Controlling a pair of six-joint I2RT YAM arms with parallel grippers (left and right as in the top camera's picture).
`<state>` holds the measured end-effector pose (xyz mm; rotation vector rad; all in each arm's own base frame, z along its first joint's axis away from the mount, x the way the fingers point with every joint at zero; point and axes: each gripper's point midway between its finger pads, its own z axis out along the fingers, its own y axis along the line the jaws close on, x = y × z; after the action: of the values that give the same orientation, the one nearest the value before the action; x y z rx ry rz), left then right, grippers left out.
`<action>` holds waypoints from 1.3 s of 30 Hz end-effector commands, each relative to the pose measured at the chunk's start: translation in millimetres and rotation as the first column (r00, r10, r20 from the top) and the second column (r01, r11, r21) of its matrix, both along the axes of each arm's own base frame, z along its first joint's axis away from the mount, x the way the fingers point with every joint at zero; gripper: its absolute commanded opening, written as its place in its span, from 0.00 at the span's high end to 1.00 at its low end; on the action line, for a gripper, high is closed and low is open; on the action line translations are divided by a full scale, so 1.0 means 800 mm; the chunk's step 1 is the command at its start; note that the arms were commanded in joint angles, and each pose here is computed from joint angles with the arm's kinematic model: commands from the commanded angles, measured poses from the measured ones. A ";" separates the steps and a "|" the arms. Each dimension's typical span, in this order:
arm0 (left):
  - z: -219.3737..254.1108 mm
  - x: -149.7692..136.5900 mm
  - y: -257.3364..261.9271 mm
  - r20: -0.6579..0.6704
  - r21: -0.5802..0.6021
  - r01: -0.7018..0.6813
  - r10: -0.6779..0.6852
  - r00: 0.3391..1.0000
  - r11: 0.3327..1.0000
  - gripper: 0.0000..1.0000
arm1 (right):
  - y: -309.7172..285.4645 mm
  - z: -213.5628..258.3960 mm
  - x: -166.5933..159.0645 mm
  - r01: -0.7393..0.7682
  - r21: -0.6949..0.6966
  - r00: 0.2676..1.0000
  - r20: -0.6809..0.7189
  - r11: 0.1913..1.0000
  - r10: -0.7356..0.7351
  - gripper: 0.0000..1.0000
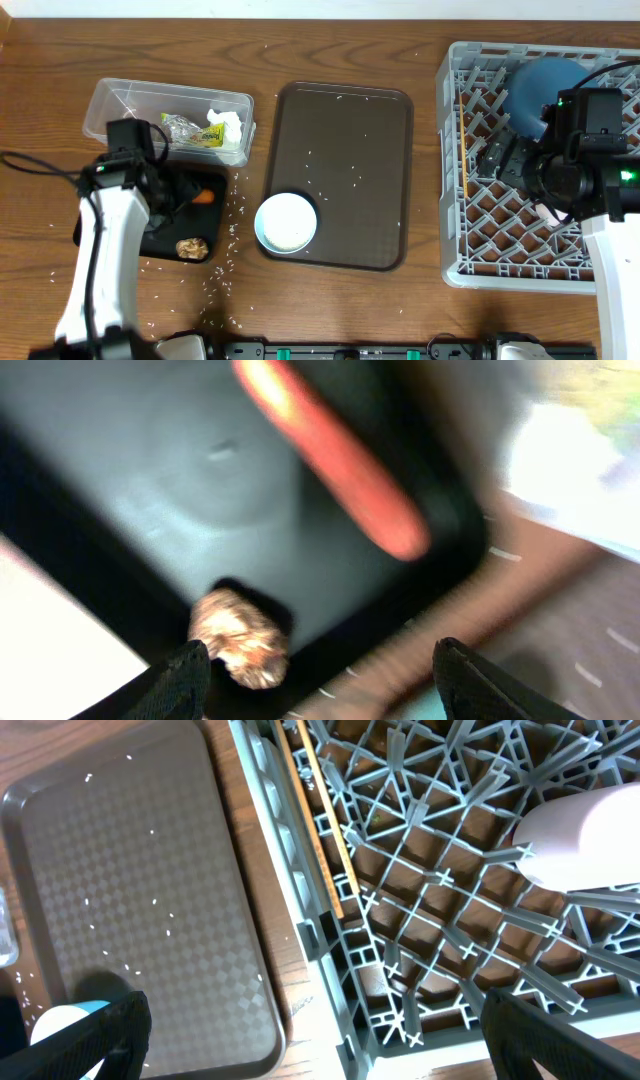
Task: Sort waste into correct bins and load items into the dishwasher rack
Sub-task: 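Carry the carrot with the left gripper onto the black tray, then grasp the rim of the light-blue rice bowl with the left gripper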
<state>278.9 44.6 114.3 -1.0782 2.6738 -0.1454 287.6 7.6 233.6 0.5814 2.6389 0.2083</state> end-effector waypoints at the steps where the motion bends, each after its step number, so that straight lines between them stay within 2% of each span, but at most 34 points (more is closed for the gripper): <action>1: 0.048 0.013 -0.056 0.158 -0.035 0.309 -0.300 0.941 0.950 0.28 | 0.008 0.002 0.003 -0.032 -0.002 0.999 0.010 0.999 0.032 0.01; 4: 0.057 0.002 -0.090 0.169 0.004 0.455 -0.449 0.877 0.890 0.28 | 0.008 0.002 0.004 -0.032 -0.002 0.999 0.014 0.999 0.032 0.01; 9: 0.041 -0.019 -0.141 0.089 0.065 0.622 -0.625 0.775 0.780 0.28 | 0.008 0.002 0.004 -0.032 -0.002 0.999 0.013 0.999 0.032 0.01; 13: 0.021 -0.030 -0.187 0.030 0.093 0.761 -0.766 0.642 0.642 0.28 | 0.008 0.002 0.004 -0.032 -0.002 0.999 0.014 0.999 0.032 0.01; 22: -0.041 -0.040 -0.246 -0.127 0.097 0.878 -0.869 0.479 0.469 0.29 | 0.009 0.002 0.003 -0.033 -0.001 0.999 0.011 0.999 0.033 0.01; 23: -0.048 -0.040 -0.246 -0.150 0.102 0.877 -0.864 0.480 0.470 0.34 | 0.008 0.002 0.003 -0.032 -0.002 0.999 0.011 0.999 0.032 0.01; 26: -0.060 -0.030 -0.223 -0.230 0.178 0.827 -0.795 0.562 0.533 0.36 | 0.009 0.002 0.003 -0.033 -0.002 0.999 0.010 0.999 0.033 0.01; 28: -0.061 -0.022 -0.213 -0.236 0.206 0.807 -0.773 0.589 0.553 0.37 | 0.009 0.002 0.003 -0.033 -0.001 0.999 0.009 0.999 0.033 0.01; 33: -0.060 -0.025 -0.208 -0.245 0.192 0.804 -0.766 0.595 0.563 0.37 | 0.009 0.001 0.003 -0.033 -0.001 0.999 0.007 0.999 0.033 0.01; 36: -0.062 -0.037 -0.231 -0.208 0.102 0.849 -0.824 0.527 0.518 0.40 | 0.008 0.002 0.003 -0.032 -0.002 0.999 0.011 0.999 0.032 0.01; 37: -0.062 -0.039 -0.218 -0.254 0.137 0.847 -0.808 0.532 0.514 0.40 | 0.009 0.002 0.004 -0.033 -0.001 0.999 0.012 0.999 0.033 0.01; 39: -0.057 -0.037 -0.181 -0.350 0.245 0.811 -0.732 0.585 0.531 0.40 | 0.009 0.001 0.002 -0.033 -0.001 0.999 0.006 0.999 0.033 0.01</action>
<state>248.1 -125.6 65.2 0.3565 3.0038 0.1459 289.7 7.6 234.6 0.5791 2.6296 0.2100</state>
